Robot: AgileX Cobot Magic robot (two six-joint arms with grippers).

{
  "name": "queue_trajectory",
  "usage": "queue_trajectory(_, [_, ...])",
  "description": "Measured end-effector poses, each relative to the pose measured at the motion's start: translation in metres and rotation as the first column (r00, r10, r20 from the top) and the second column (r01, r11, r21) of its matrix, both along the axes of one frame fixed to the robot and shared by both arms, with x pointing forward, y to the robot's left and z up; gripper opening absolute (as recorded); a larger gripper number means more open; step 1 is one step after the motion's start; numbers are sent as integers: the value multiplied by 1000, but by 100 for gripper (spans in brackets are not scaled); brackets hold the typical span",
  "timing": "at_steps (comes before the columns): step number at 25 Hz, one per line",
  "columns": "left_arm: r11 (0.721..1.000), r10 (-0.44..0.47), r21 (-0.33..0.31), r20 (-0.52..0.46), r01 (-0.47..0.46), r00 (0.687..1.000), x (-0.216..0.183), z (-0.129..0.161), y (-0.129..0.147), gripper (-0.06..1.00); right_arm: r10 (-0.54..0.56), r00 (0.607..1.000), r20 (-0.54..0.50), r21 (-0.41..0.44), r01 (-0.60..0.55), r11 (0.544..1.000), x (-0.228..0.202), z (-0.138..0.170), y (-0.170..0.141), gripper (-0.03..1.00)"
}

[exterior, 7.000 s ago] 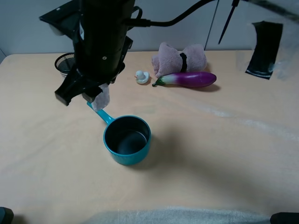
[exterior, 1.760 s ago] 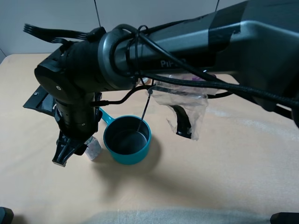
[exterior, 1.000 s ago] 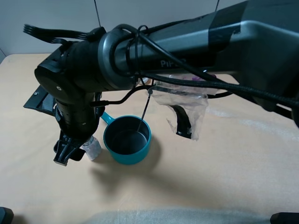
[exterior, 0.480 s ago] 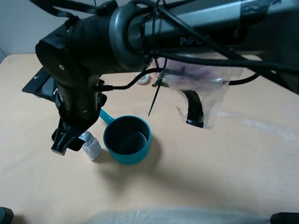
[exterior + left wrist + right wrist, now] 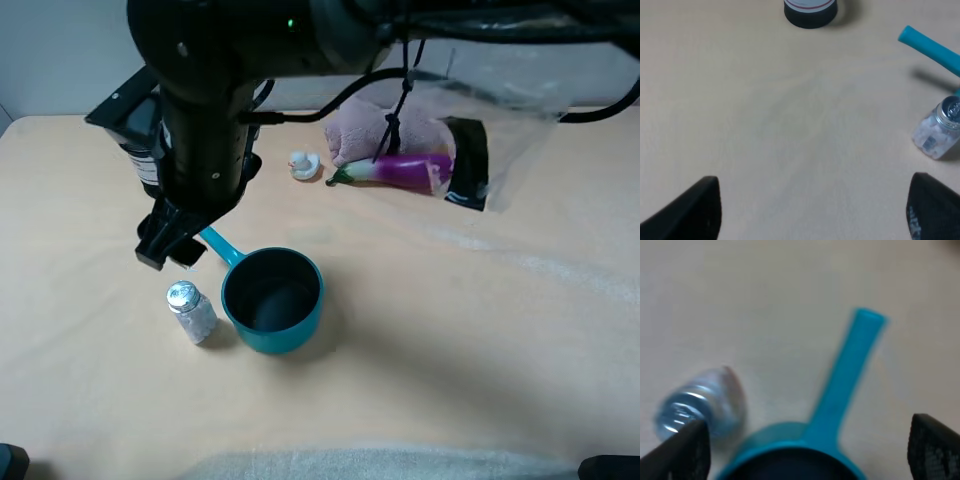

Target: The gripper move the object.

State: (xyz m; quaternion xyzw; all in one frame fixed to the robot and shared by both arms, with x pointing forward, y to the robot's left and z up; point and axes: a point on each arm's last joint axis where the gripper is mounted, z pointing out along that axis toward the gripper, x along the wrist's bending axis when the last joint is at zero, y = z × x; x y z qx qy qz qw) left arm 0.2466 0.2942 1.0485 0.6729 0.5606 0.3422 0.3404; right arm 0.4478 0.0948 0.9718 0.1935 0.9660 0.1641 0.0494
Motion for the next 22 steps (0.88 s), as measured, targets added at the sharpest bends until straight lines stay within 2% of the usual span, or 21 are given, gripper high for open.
queue_trajectory(6, [1000,0,0,0,0,1000,0,0,0,75,-90,996,10,19,90,996,32,15,-24,60])
queue_trajectory(12, [1000,0,0,0,0,1000,0,0,0,75,-226,974,33,62,223,973,77,37,-64,60])
queue_trajectory(17, [1000,0,0,0,0,1000,0,0,0,75,-357,933,39,74,354,932,116,50,-109,60])
queue_trajectory(22, [1000,0,0,0,0,1000,0,0,0,75,-499,866,43,88,494,865,153,58,-162,60])
